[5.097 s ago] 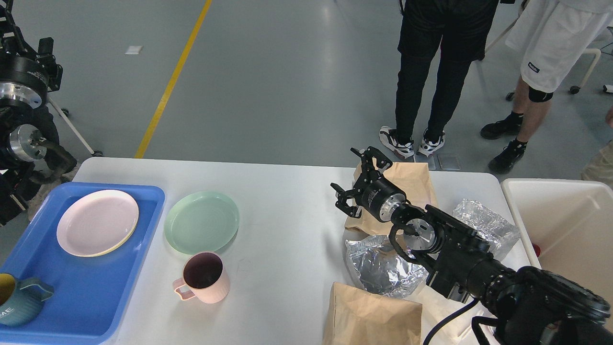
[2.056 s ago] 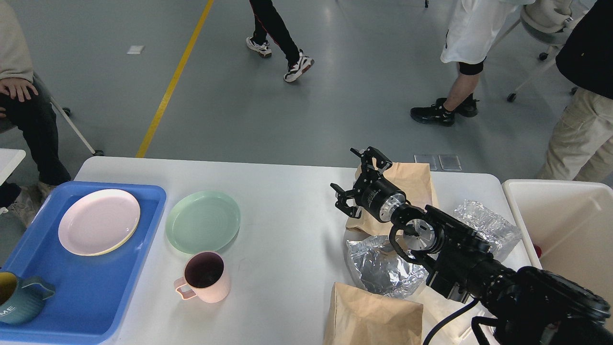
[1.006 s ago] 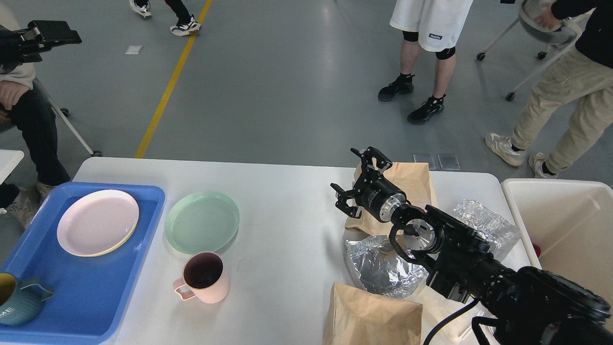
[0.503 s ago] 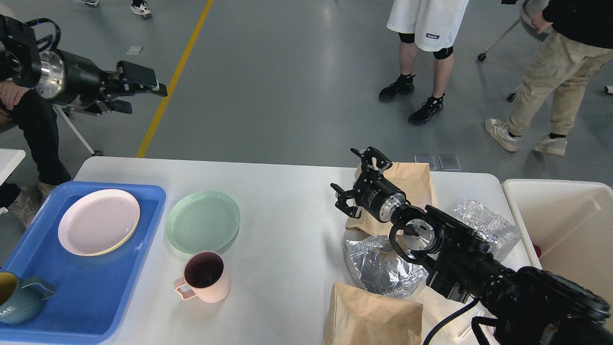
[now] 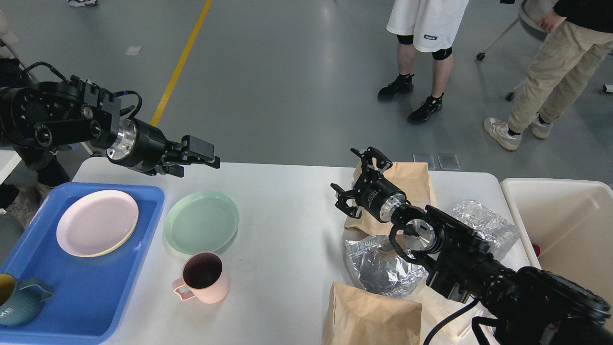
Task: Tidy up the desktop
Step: 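Swing the left gripper in over the table toward the pink mug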
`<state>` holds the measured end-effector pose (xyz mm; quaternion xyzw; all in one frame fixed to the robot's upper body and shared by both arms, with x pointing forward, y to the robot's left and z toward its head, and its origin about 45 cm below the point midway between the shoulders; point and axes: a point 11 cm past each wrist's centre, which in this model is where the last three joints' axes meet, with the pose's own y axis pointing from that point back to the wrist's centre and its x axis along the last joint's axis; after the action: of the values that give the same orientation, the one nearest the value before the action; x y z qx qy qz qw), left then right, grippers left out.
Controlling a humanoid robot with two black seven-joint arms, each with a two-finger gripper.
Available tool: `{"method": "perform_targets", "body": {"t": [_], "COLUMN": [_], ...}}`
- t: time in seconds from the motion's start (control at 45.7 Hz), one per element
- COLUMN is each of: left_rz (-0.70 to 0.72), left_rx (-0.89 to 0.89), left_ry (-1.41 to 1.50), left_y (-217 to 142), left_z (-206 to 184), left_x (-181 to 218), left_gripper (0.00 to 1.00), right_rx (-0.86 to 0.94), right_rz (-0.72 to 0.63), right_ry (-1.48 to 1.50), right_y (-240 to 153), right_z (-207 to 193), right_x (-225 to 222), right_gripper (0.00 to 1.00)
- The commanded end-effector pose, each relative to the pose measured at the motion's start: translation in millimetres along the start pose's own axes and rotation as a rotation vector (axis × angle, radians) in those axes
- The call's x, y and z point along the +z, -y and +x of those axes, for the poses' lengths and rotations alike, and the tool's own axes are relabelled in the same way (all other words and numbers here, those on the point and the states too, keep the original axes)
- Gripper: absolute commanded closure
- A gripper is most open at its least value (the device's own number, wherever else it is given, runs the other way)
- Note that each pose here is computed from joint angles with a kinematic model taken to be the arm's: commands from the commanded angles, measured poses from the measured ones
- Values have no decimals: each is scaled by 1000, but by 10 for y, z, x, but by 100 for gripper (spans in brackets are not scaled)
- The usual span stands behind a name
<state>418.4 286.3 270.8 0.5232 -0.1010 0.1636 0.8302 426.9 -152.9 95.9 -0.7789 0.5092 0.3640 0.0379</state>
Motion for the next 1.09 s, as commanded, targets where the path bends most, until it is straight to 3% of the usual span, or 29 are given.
{"method": "perform_targets", "body": {"t": [0.0,0.197,0.612,0.787,1.072], "left_rz": [63,83,-55,-26,150], "left_rx": [-28,-114,-176,-216,-184], "left_ry": [0,-19,-21,-24,-41], "left_y": [123,487,935,828,271], "left_z": [-175,-514,-736,-751,-526], "left_x": [-49,-58,544,497,38], "left_gripper": [5,5,4,5,5], "right_rx": [-1,-1,0,-1,-1], "right_rz": [1,-1,0,1,1], "right_ry": [0,0,1,0,0], "right_y": [3,3,0,3,3], "right_z": [-4,-4,0,-4,-4], "right_x": [-7,-4,-1,-7,-7], "right_gripper": [0,0,0,0,0]}}
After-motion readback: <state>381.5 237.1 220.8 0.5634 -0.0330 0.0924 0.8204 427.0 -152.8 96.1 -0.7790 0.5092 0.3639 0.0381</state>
